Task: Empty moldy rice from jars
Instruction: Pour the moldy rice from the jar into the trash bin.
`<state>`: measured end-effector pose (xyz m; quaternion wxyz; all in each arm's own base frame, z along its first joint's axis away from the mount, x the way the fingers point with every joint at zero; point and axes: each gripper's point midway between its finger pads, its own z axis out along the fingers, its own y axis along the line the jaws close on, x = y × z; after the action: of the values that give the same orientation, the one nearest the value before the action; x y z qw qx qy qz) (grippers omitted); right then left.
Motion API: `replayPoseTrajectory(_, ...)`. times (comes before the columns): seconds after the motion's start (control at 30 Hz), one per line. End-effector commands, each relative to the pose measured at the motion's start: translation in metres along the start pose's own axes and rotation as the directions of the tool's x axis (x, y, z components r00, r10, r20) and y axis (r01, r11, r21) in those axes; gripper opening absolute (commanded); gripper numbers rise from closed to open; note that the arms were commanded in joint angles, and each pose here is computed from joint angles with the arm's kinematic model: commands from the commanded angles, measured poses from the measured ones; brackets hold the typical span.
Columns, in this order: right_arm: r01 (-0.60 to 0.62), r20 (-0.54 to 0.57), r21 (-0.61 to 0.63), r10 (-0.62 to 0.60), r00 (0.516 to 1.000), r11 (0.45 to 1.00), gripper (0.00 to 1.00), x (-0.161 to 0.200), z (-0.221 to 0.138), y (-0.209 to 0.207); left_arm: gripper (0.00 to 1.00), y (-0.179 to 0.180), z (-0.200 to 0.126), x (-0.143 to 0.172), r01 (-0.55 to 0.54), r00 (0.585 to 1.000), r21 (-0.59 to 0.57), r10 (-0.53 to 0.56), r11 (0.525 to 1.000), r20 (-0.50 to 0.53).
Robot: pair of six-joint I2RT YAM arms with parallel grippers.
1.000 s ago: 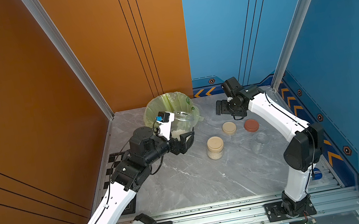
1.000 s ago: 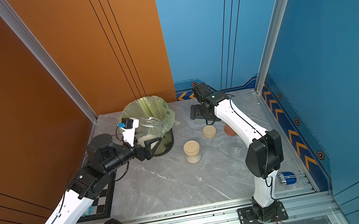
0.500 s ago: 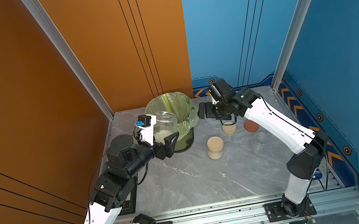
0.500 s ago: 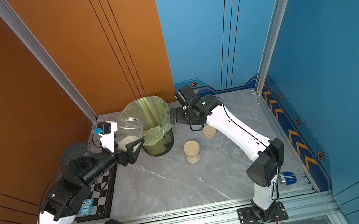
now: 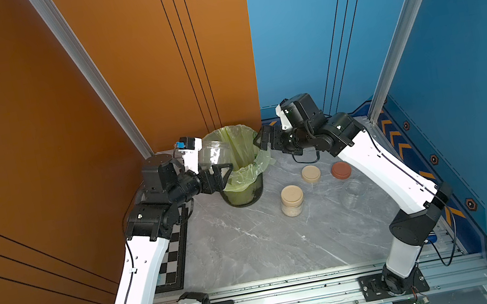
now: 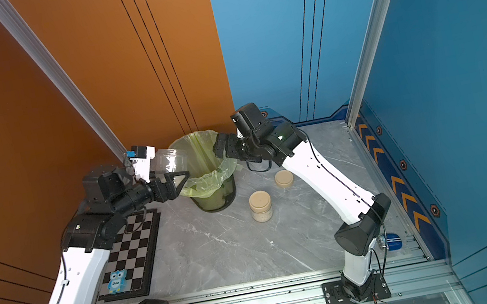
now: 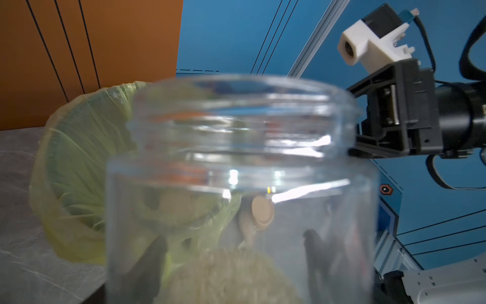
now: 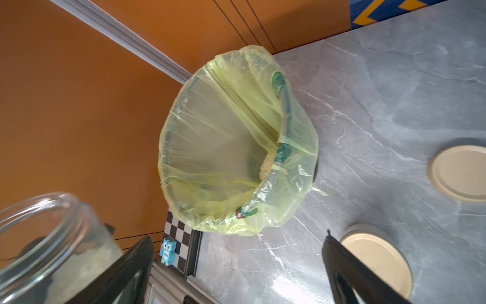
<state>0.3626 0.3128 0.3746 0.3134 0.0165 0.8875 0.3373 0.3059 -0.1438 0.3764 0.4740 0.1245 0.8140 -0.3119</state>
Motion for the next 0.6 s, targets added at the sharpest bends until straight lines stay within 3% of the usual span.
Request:
replayPoseTrajectory(0.0,-0.019,0.009,-0.15,0.02,1.0,0.988,1.0,-0.01,-0.016,0.031,0.0,-0.028,-0.003,-0.015,-0.003,1.0,0.168,0.0,0.986,0.013)
replayPoseTrajectory(0.23,-0.029,-0.033,-0.294,0.02,0.999,0.955,1.0,-0.003,-0.011,0.066,0.0,-0.018,0.01,-0.013,-0.016,1.0,0.153,0.018,0.988,-0.009)
replayPoseTrajectory(0.57,-0.035,-0.075,-0.323,0.012,0.997,0.946,1.0,0.018,0.02,0.089,0.0,-0.023,0.024,-0.011,-0.029,0.999,0.186,0.036,0.982,-0.038)
